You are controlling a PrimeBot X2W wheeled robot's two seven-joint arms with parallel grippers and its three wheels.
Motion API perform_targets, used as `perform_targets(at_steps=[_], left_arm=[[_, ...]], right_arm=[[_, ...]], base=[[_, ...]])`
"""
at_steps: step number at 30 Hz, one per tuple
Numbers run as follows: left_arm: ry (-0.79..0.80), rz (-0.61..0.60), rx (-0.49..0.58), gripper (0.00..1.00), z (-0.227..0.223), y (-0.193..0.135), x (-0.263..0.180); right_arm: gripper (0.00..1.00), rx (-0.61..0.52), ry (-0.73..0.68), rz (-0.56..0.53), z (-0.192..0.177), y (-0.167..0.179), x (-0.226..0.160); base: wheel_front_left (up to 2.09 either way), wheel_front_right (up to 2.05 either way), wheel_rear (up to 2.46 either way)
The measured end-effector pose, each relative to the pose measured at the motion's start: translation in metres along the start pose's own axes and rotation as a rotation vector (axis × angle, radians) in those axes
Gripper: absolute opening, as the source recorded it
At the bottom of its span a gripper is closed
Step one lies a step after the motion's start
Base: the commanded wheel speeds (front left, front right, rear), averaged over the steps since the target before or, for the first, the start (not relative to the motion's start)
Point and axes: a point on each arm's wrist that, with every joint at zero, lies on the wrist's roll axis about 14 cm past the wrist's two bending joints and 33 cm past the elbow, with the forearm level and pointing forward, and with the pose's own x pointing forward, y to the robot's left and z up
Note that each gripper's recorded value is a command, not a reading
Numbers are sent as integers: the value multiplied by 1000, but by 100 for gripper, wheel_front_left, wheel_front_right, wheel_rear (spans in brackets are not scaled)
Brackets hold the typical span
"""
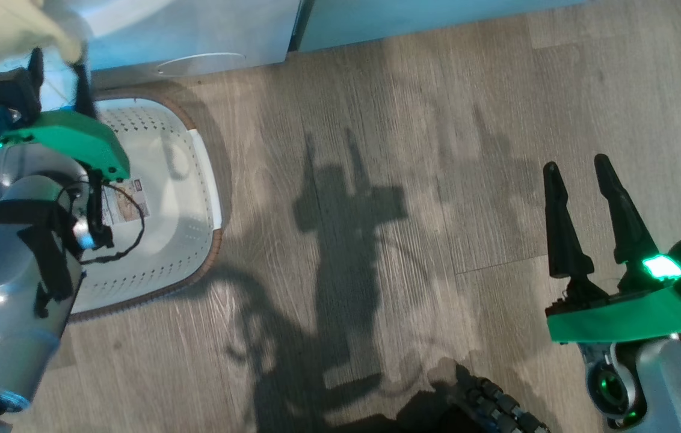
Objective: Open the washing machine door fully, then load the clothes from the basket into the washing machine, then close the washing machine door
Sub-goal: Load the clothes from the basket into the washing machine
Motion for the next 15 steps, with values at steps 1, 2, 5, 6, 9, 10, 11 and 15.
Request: perform_targets(at_steps=[1, 2, 5, 6, 9, 10, 11, 15], left_arm=[[0, 7, 0, 0, 0, 3, 0], [-1, 15, -2, 0, 1, 7, 0], [-11, 29, 2, 0, 5, 15, -1], [-16, 30, 2, 0, 7, 17, -2], [-30, 35, -6, 0, 17, 24, -5], [-33, 35, -7, 0, 20, 26, -6], [-34, 32, -6, 0, 23, 28, -9], [-24, 23, -1, 0, 30, 33, -19]], right_arm=[[100, 1, 1, 0, 0, 0, 0], [100, 1, 1, 2, -1, 0, 1], [100, 15, 1, 8, -2, 3, 3], [100, 17, 0, 11, -2, 4, 4], [100, 24, -1, 25, -3, 8, 7], [100, 27, -1, 29, -4, 10, 8], [100, 29, -1, 32, -5, 11, 9], [100, 35, -4, 42, -5, 14, 11]], base=[[0, 0, 0], [0, 0, 0], [0, 0, 0], [0, 0, 0], [0, 0, 0], [0, 0, 0], [0, 0, 0], [0, 0, 0]])
